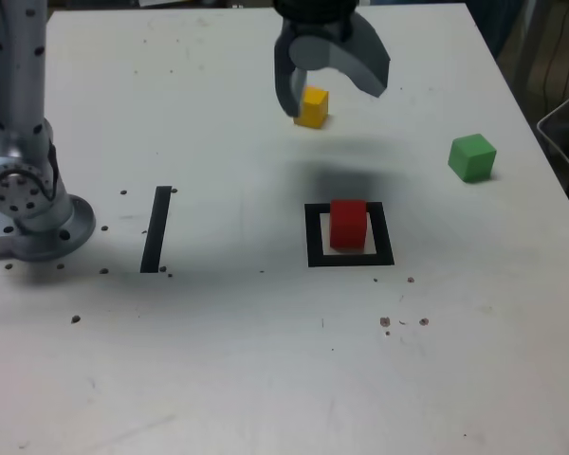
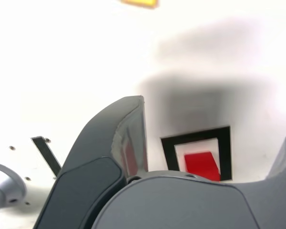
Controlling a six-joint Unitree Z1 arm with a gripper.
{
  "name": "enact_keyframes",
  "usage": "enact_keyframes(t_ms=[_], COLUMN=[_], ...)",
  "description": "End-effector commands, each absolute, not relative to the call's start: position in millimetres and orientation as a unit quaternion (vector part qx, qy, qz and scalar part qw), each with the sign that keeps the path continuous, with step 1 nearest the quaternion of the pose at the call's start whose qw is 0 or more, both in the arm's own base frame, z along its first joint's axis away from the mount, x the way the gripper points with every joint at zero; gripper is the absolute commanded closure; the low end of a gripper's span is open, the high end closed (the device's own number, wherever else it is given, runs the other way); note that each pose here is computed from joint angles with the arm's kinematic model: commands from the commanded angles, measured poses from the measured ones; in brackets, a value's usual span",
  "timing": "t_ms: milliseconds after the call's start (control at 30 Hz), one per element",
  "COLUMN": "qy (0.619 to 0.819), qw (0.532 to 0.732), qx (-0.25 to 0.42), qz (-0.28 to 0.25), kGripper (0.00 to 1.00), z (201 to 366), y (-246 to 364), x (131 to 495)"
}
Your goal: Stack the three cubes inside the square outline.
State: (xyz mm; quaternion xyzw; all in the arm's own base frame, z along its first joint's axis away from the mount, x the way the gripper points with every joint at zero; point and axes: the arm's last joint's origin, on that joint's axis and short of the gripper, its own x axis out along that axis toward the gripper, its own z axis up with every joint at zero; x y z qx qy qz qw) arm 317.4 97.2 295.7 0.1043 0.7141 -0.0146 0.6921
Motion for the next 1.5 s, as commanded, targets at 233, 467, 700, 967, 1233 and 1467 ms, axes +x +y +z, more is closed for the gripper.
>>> enact_keyframes(t_ms=[233,467,700,967,1233,1467], qy=[0.736,0.753,0.762,0.778,0.778,0.771], qw=[0.664,0.642,0.631,0.613,0.611,0.619], qx=[0.134,0.145,0.145,0.139,0.147,0.153], qz=[-0.011,-0.013,-0.01,-0.007,-0.004,-0.006], kGripper=[0.01,0.01,0.02,0.07,0.16,0.27], z=[285.6,269.2,253.3,234.8,230.3,220.6], y=[142,157,175,189,190,185], x=[316,325,331,336,338,340])
